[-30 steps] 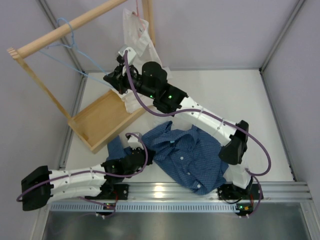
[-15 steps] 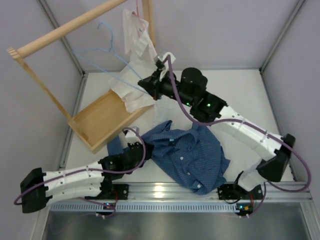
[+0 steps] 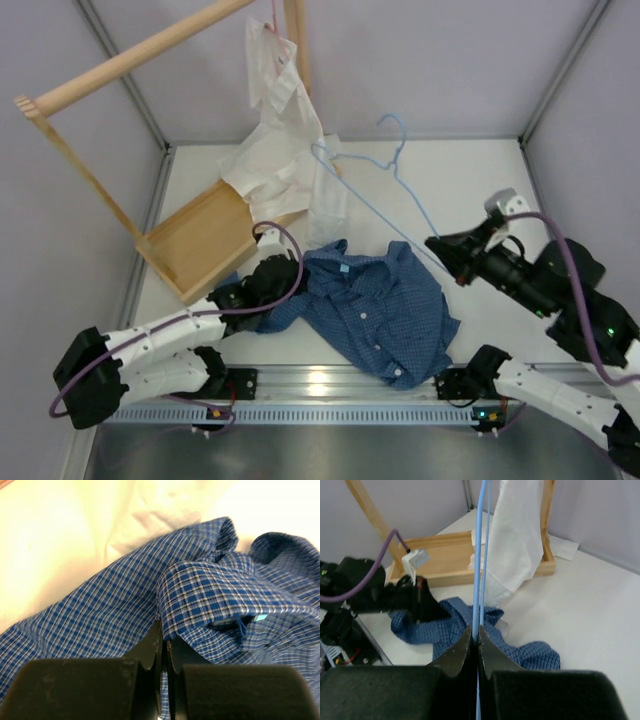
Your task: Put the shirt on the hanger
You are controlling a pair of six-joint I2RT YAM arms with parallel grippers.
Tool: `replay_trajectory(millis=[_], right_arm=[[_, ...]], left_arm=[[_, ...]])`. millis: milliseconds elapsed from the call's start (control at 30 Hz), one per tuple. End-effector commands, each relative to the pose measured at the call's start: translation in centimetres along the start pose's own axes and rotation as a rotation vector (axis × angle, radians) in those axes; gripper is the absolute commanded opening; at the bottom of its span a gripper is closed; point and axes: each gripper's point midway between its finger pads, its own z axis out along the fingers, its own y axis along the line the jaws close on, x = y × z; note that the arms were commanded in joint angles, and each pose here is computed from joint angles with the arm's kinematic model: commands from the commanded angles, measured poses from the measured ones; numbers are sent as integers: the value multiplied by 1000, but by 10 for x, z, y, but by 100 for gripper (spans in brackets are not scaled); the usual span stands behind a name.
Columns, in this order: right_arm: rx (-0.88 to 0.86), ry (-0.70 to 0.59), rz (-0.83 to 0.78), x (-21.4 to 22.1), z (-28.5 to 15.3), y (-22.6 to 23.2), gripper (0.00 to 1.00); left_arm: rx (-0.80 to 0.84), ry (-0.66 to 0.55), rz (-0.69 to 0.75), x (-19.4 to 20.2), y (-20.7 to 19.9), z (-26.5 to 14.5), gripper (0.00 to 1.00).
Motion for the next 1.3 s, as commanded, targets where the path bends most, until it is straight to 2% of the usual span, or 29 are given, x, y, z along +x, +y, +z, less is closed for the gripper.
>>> replay_trajectory(millis=[0,100,267,333,533,767,867,1000,1100,1267], right_arm=[[38,226,49,68,-60,-9,0],[-58,294,91,96,-90,8,0],[-143,259,120,98,-128,21,0],[-147,286,126,106,-135,22,0],[-103,376,126,133,-129,14,0],[-35,380,120,139,-112,3,0],[-67,363,113,137,-99,8,0],[-123,357,105,135,-77,17,0],[-126,360,108,130,-69,19,0],[-82,261,103,100,-74,12,0]], left_arm=[[79,-12,-27,-32,-29,1,0],[91,31,-41,-37,-30,8,0],[100,75,-79,-50,-35,20,0],[123,98,-80,-50,-41,22,0],[157,113,-94,-54,-54,23,0],[246,143,-102,-49,-68,14,0],[301,183,-109,-39,-72,5,0],[502,308,-22,-21,-102,-22,0],[619,315,57,-20,-125,-47,0],[530,244,92,-41,-111,-63,0]])
